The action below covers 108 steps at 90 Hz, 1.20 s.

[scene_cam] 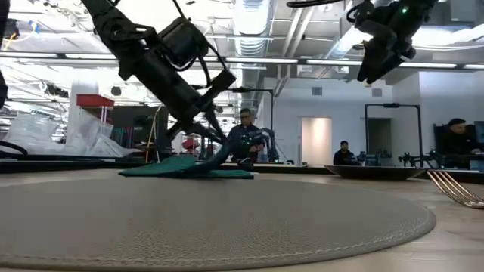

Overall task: Set table place
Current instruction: Fold the blue table napkin

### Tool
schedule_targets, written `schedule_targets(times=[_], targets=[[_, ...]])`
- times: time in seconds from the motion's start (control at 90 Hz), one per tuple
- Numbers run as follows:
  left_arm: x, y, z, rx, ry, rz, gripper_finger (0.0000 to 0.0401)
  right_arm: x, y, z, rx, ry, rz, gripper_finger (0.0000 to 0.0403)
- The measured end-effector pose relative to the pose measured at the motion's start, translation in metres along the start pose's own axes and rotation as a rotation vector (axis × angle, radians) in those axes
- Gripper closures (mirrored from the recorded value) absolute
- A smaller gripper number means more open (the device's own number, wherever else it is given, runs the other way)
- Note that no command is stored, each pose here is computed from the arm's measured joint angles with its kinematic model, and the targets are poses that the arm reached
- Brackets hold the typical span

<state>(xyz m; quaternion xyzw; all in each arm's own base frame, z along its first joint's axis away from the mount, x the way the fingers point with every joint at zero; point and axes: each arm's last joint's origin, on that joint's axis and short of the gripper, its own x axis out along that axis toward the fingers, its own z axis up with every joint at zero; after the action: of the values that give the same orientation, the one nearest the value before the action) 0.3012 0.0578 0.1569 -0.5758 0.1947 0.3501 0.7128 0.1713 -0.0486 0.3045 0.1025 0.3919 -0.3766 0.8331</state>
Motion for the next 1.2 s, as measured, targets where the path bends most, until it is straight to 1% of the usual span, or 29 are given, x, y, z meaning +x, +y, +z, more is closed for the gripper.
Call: schedule_targets(times=[0.178,0.311,0.4,0.533,0.711,0.822,0.856,0.922,1.056,1.2], targets=[[-0.007,0.013,0.005,0.017,-0.032,0.153,0.0401,0.000,0.000,0.000,0.001,-0.002,0.000,0.0188],[-0.006,0.016,0.010,0.021,-0.057,0.171,0.0401,0.000,0.000,0.001,0.004,-0.006,0.003,0.0188],[-0.005,0.013,0.015,0.019,-0.080,0.141,0.0401,0.000,0.000,0.001,0.004,-0.005,0.005,0.0188],[-0.005,0.001,0.020,0.083,-0.117,0.023,0.0401,0.000,0.000,0.001,0.005,-0.005,0.006,0.0188],[-0.007,-0.015,0.027,0.209,-0.140,-0.017,0.0401,0.000,0.002,0.000,0.007,0.012,0.047,0.0186],[-0.008,-0.019,0.027,0.259,-0.111,-0.022,0.0400,0.000,0.002,0.000,0.006,0.015,0.054,0.0180],[-0.008,-0.018,0.026,0.264,-0.096,-0.017,0.0397,0.000,0.002,0.000,0.006,0.016,0.056,0.0178],[-0.008,-0.013,0.025,0.272,-0.073,0.030,0.0386,0.000,0.002,0.000,0.006,0.018,0.061,0.0174],[-0.008,-0.004,0.022,0.287,-0.027,0.118,0.0352,0.000,0.002,0.000,0.006,0.024,0.075,0.0169],[-0.008,-0.004,0.022,0.309,-0.009,0.106,0.0310,0.000,0.002,0.000,0.003,0.025,0.077,0.0168]])
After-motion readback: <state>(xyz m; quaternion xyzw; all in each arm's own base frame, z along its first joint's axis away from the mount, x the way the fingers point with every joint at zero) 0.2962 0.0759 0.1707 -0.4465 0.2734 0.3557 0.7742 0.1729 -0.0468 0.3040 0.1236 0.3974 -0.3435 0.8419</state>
